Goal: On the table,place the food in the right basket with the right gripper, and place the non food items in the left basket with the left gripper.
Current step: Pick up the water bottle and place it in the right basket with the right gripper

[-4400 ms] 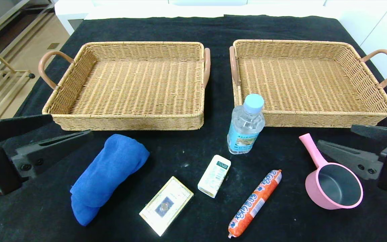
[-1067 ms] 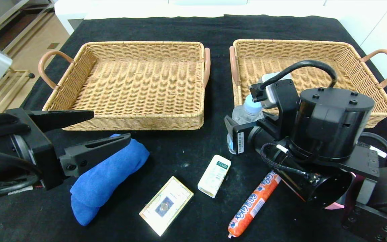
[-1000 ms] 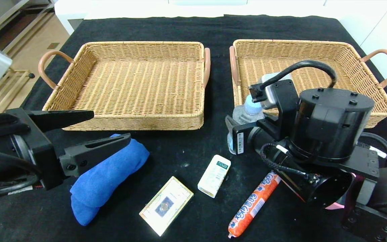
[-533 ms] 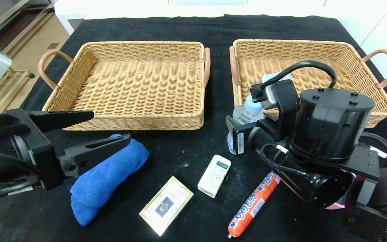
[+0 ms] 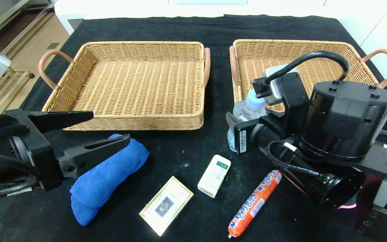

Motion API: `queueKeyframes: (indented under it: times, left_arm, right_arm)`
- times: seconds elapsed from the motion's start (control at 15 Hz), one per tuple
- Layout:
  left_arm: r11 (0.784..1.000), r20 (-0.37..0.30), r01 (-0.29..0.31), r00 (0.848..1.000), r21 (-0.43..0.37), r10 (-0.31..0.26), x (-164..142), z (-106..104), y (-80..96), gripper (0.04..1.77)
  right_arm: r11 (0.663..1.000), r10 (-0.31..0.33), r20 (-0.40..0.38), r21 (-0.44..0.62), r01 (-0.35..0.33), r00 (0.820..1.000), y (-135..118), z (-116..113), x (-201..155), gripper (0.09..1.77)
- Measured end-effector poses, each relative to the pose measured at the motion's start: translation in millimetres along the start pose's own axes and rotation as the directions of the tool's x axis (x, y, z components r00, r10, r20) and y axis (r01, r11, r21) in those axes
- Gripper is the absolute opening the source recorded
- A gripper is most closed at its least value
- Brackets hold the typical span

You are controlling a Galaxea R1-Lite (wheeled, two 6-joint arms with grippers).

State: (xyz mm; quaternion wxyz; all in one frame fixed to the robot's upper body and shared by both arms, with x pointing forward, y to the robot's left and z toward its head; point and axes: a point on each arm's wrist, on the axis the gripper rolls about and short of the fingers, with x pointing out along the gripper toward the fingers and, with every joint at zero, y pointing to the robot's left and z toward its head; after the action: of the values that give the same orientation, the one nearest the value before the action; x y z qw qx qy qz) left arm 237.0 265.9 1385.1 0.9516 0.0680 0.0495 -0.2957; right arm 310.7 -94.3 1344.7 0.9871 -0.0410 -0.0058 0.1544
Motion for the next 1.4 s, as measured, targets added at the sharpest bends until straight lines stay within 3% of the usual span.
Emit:
queueKeyframes:
  times: [0.8, 1.13, 1.4]
  left_arm:
    - [1.0, -0.001, 0.005, 1.0, 0.002, -0.005, 0.3, -0.2, -0.1, 1.72]
    - [1.0, -0.001, 0.006, 1.0, 0.002, -0.006, 0.3, -0.2, -0.2, 1.72]
    - [1.0, -0.002, 0.008, 1.0, 0.002, -0.008, 0.4, -0.4, -0.4, 1.72]
  right_arm:
    - [0.999, 0.035, 0.081, 0.034, -0.038, 0.996, 5.8, 67.1, -7.0, 1.07]
    - [0.997, -0.037, 0.133, 0.065, 0.029, 0.99, -23.1, 93.5, 6.3, 1.07]
    - [0.992, -0.114, 0.152, 0.072, 0.104, 0.982, -61.0, 106.8, 16.7, 1.07]
